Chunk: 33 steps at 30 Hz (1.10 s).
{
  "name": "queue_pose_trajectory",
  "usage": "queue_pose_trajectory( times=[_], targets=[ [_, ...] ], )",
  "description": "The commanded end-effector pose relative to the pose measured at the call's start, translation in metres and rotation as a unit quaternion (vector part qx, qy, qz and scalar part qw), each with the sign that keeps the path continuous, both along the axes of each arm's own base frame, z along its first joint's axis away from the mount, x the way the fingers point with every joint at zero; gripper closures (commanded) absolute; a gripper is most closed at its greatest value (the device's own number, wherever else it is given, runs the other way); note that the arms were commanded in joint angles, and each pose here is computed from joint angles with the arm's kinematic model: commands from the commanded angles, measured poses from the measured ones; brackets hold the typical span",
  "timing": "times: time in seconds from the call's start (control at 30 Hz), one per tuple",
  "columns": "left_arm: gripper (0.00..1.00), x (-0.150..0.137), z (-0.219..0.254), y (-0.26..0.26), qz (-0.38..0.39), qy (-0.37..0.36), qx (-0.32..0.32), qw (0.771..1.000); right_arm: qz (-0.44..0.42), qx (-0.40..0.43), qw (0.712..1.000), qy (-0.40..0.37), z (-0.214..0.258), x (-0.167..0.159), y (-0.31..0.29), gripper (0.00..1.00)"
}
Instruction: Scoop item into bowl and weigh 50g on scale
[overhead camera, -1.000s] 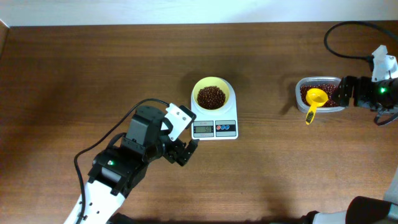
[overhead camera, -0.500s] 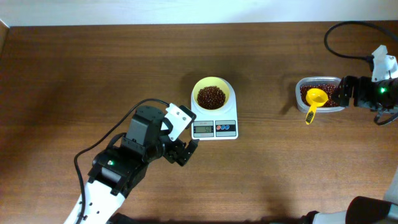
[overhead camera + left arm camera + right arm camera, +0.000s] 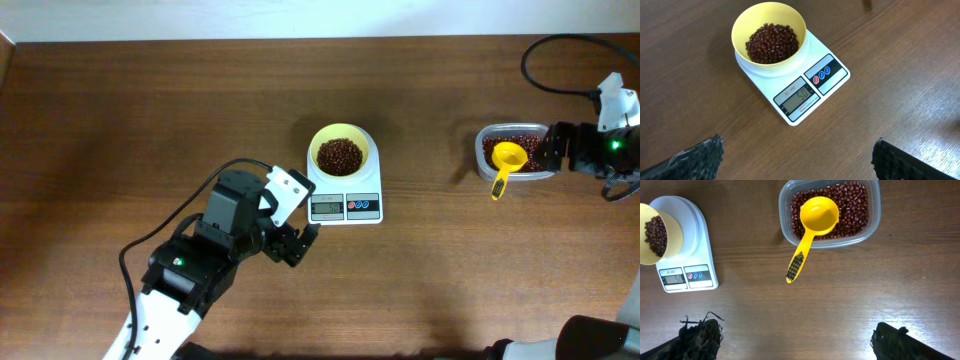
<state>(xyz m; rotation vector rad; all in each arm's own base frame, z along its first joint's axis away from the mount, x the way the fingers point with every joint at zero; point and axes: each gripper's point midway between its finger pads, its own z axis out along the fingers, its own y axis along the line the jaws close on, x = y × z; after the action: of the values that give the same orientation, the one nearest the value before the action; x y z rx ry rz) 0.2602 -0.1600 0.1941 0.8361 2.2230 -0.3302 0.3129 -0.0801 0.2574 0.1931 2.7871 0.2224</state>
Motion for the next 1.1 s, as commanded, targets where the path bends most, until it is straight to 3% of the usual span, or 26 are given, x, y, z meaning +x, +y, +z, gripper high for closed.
queue_pose_trajectory(
  times=[0.0,0.7,0.93,1.0,1.07],
  targets=[
    [0.01,-0.003,-0.003,-0.003,-0.013,0.002,0.002,1.0,-0.002,-0.011,1.0,-0.01,0.007,0.001,-0.004,0.01],
    [0.01,-0.005,-0.009,-0.008,-0.02,0.023,-0.009,0.999,-0.002,-0.011,1.0,-0.01,0.007,0.001,-0.004,0.01],
    [0.01,0.025,-0.082,-0.021,0.122,0.179,-0.047,0.975,-0.002,-0.011,1.0,-0.01,0.007,0.001,-0.004,0.01],
    [0.01,0.036,-0.096,-0.04,0.126,0.18,-0.058,0.974,-0.002,-0.011,1.0,-0.01,0.007,0.001,-0.004,0.01],
    [0.01,0.04,-0.105,-0.049,0.176,0.166,-0.044,0.969,-0.002,-0.011,1.0,-0.01,0.007,0.001,-0.004,0.01]
  ],
)
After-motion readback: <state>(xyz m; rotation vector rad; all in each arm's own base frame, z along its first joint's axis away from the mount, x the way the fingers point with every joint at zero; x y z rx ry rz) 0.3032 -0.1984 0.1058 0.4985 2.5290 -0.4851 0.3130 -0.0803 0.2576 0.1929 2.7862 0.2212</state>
